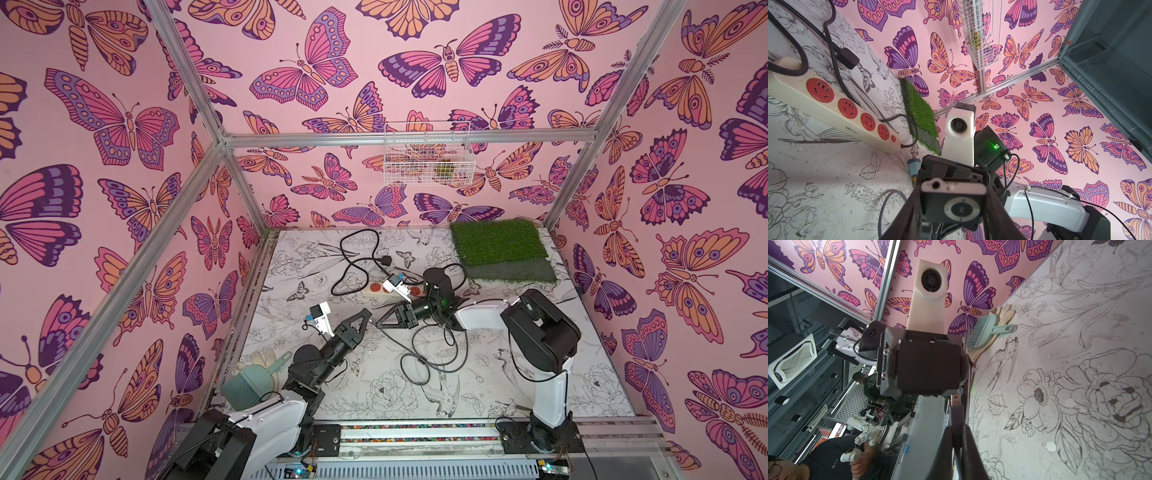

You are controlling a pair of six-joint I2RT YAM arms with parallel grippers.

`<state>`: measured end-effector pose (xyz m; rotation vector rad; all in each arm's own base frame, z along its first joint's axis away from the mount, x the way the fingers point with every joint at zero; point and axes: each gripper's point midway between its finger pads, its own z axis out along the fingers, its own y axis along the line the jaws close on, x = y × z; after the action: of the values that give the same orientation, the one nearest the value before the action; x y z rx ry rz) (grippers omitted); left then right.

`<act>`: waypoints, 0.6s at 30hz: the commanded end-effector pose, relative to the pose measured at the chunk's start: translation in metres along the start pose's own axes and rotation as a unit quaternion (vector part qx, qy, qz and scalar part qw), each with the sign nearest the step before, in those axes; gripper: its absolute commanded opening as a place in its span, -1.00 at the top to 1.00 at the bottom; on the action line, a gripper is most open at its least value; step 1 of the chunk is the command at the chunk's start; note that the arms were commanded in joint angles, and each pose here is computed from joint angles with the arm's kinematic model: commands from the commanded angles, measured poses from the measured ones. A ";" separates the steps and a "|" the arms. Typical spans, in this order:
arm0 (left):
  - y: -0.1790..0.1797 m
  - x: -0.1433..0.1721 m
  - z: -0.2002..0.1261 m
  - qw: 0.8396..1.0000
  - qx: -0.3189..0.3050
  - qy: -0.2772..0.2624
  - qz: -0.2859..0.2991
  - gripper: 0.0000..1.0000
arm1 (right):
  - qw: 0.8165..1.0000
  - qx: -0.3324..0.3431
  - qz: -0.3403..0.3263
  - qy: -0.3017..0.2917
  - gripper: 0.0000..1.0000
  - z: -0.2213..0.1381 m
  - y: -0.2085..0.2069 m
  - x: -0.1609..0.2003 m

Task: Charge mp3
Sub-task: Insert the charging cable into the MP3 player.

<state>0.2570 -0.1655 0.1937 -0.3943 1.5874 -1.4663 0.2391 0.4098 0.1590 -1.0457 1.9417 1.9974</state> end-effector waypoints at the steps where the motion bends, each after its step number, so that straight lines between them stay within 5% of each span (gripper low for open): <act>1: 0.013 0.008 -0.012 1.000 -0.011 0.003 0.009 1.00 | 1.000 -0.012 -0.022 -0.006 1.00 -0.005 0.014 -0.009; 18: 0.012 0.012 -0.012 1.000 -0.009 0.009 0.010 1.00 | 0.999 -0.015 -0.030 -0.009 1.00 -0.005 0.022 -0.014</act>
<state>0.2559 -0.1675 0.1938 -0.3905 1.5881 -1.4667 0.2388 0.4095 0.1645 -1.0438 1.9232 2.0024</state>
